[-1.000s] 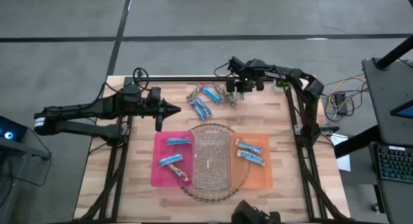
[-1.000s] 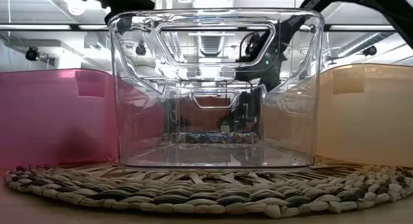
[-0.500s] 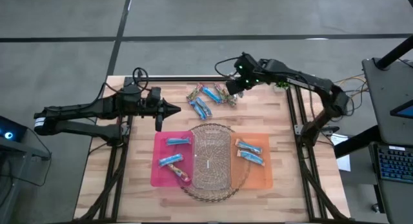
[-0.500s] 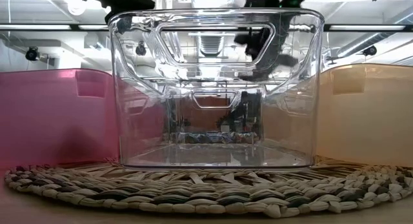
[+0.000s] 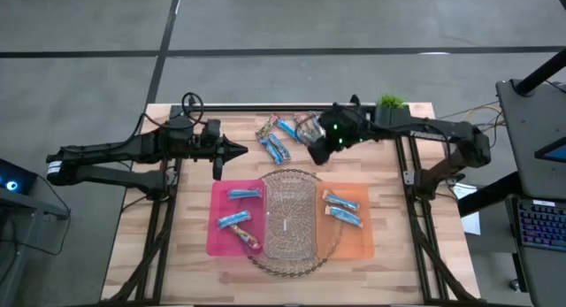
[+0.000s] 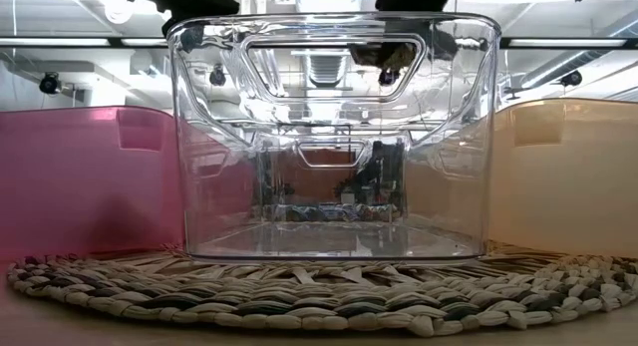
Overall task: Pick and place Granola Bars by type
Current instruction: Put the yellow granola bar into the orange bin
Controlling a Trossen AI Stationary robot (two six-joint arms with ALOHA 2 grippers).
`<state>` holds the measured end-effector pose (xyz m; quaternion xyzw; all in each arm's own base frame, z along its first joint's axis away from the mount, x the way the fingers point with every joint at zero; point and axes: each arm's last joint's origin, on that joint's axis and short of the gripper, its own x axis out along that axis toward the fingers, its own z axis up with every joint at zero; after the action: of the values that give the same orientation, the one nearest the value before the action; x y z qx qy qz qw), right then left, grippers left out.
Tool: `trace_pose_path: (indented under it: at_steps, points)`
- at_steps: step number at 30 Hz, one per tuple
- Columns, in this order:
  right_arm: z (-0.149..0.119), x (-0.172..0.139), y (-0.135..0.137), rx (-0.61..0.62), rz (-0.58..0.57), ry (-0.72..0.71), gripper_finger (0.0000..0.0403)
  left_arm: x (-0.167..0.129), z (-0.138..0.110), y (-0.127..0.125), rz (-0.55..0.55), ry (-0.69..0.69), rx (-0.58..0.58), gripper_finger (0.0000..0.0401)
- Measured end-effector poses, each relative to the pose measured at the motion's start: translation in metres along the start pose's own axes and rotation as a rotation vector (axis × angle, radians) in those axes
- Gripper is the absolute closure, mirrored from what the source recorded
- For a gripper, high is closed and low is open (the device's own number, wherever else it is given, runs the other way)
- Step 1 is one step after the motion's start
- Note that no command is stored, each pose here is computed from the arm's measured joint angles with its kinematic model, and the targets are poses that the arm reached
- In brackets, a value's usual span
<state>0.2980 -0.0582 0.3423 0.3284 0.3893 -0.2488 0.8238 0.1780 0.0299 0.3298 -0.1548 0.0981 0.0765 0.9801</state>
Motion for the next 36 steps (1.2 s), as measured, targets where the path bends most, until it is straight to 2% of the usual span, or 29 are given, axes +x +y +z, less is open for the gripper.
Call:
trace_pose_path:
  at_steps: [11,17,26,30,36]
  points:
    - [-0.041,-0.006,0.042,-0.133,0.100,0.088,0.0365,0.000,0.000,0.000,0.000,0.001,0.001,0.0401]
    - [-0.063,-0.011,0.049,-0.189,0.156,0.260,0.0365,0.000,0.000,0.000,-0.001,0.001,0.001,0.0401]
    - [-0.111,-0.027,0.053,-0.338,0.051,0.498,0.0365,0.000,-0.001,0.000,-0.012,0.012,0.001,0.0401]
    - [-0.124,-0.031,0.058,-0.380,0.052,0.523,0.0365,0.000,-0.001,0.000,-0.012,0.012,0.008,0.0401]
    - [-0.138,-0.029,0.062,-0.377,0.047,0.542,0.0364,0.000,-0.001,0.000,-0.012,0.012,0.031,0.0401]
